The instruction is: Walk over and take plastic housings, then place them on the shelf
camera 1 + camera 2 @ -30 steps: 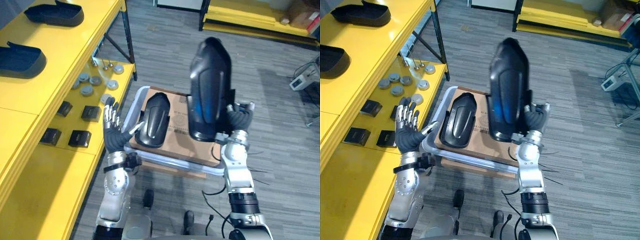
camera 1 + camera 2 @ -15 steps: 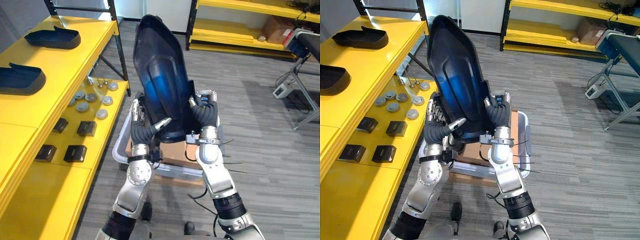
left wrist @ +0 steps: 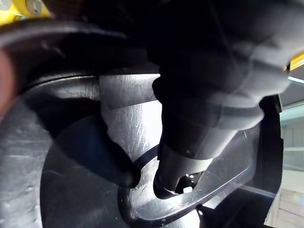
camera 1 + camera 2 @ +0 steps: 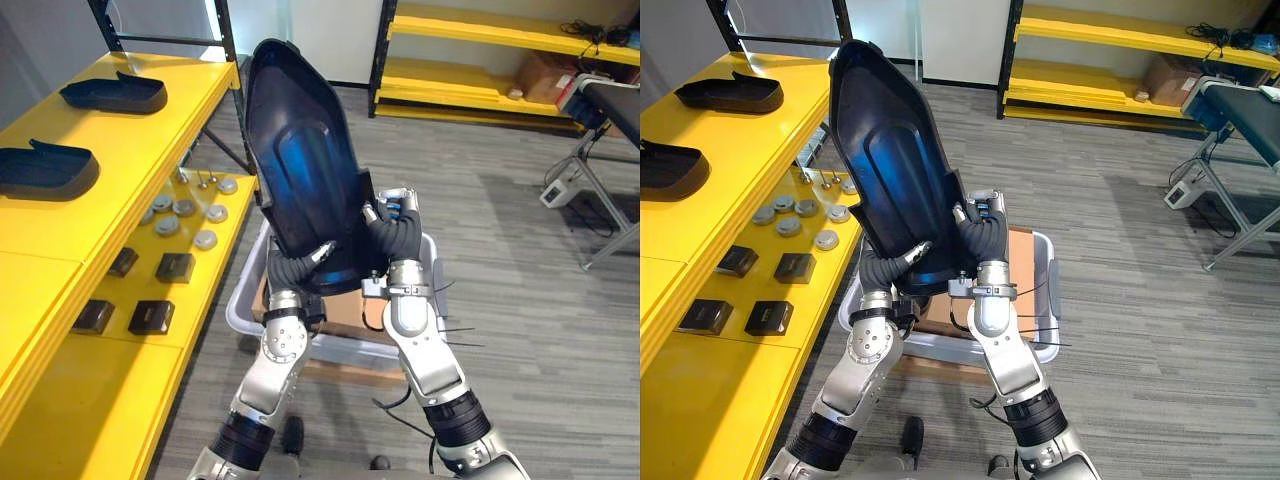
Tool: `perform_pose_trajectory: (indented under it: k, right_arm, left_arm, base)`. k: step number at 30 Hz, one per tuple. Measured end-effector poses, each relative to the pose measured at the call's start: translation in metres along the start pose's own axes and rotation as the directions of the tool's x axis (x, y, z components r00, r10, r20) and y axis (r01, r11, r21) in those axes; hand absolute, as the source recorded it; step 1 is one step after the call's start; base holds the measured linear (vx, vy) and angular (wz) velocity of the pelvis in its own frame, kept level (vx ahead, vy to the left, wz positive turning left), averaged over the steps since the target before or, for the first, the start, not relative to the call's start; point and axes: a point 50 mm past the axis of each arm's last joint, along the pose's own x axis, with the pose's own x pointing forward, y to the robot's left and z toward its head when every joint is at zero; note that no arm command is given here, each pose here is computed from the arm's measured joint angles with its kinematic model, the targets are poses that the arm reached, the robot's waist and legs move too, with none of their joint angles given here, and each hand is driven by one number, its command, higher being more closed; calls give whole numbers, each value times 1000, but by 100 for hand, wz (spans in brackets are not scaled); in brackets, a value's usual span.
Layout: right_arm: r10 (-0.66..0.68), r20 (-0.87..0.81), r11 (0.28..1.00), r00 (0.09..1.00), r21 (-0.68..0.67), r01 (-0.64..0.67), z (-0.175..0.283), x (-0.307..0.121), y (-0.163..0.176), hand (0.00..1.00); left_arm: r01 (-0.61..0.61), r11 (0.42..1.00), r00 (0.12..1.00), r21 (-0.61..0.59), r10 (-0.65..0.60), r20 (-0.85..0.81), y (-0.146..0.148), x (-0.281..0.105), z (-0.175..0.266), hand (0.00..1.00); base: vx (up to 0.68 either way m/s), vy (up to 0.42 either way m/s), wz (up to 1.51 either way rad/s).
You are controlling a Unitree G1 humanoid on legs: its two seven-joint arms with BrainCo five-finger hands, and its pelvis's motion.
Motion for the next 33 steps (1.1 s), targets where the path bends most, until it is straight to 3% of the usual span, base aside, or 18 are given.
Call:
perform_pose_trajectory:
  k: [7,16,19,26,30,33]
  right_arm:
    - [70,1,992,998,109,-70,2,-2,5,0]
    - [181,21,981,983,67,-182,-5,-4,-9,0]
    - [163,42,983,986,79,-166,-2,0,-19,0]
    - [-109,217,975,970,212,62,31,8,-89,0]
    - [-344,146,926,928,218,309,15,-11,-147,0]
    - [-515,-61,849,855,96,519,-32,-44,-188,0]
  left_arm:
    - [-18,1000,1000,11,18,-20,10,-1,-4,100]
    - [-60,994,998,89,60,-3,29,-1,-5,100]
    - [-68,991,998,115,67,11,36,-4,-3,100]
    - [-129,977,992,170,127,24,57,-16,-1,100]
    - [-176,965,984,196,169,49,70,-22,4,100]
    - [-229,953,973,196,219,71,83,-30,11,100]
  base:
    - [0,0,0]
    - [0,0,0]
    - [0,0,0]
    - [0,0,0]
    - [0,0,0]
    - [0,0,0]
